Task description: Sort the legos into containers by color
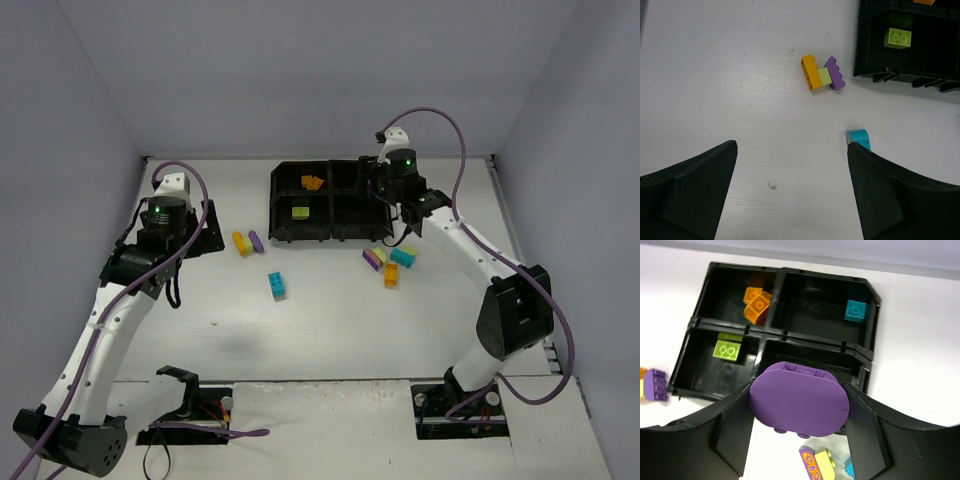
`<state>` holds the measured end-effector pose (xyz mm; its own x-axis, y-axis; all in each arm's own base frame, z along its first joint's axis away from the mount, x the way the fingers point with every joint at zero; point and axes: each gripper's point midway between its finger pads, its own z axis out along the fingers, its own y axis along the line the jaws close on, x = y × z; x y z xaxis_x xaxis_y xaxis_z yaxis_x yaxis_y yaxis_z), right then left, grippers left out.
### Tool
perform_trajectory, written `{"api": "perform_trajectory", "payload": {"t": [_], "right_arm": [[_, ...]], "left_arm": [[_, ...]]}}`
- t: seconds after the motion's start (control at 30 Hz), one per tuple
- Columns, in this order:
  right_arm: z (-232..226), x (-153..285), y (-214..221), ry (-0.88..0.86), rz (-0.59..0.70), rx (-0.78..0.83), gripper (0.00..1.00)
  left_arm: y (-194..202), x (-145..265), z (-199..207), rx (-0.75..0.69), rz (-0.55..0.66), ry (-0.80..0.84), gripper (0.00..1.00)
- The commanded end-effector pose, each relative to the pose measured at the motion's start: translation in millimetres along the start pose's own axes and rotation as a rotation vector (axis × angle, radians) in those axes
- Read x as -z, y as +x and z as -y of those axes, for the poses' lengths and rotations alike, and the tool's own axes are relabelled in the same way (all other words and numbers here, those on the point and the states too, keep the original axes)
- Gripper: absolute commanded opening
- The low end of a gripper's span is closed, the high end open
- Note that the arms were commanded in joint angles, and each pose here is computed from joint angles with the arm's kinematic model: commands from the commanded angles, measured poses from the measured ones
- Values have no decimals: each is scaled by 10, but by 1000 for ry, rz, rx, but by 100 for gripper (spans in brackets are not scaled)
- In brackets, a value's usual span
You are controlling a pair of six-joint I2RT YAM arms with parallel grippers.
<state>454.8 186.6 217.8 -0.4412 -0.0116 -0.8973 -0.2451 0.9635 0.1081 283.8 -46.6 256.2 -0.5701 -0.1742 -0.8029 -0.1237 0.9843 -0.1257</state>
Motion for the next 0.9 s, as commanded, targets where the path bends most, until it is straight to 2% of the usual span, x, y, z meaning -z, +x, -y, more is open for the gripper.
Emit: {"api": "perform_trajectory", "payload": {"t": [0.0, 0.27, 0.57, 0.77, 0.87], "right_arm": [[169, 41, -411, 69, 120, -77, 0], [408, -124, -175, 147, 72, -149, 0], [357, -350, 67, 129, 7, -190, 1], [305, -558, 403, 103, -78, -191, 7], [250, -637, 516, 76, -109, -194, 16]], "left_arm": [[-340, 135, 65, 15, 115, 30, 85], [-330, 176, 62, 20, 123, 38, 85], [-248, 217, 25, 28, 114, 33, 85], [-204, 246, -4, 34, 114, 29, 85], [-182, 261, -17, 41, 108, 26, 85]]}}
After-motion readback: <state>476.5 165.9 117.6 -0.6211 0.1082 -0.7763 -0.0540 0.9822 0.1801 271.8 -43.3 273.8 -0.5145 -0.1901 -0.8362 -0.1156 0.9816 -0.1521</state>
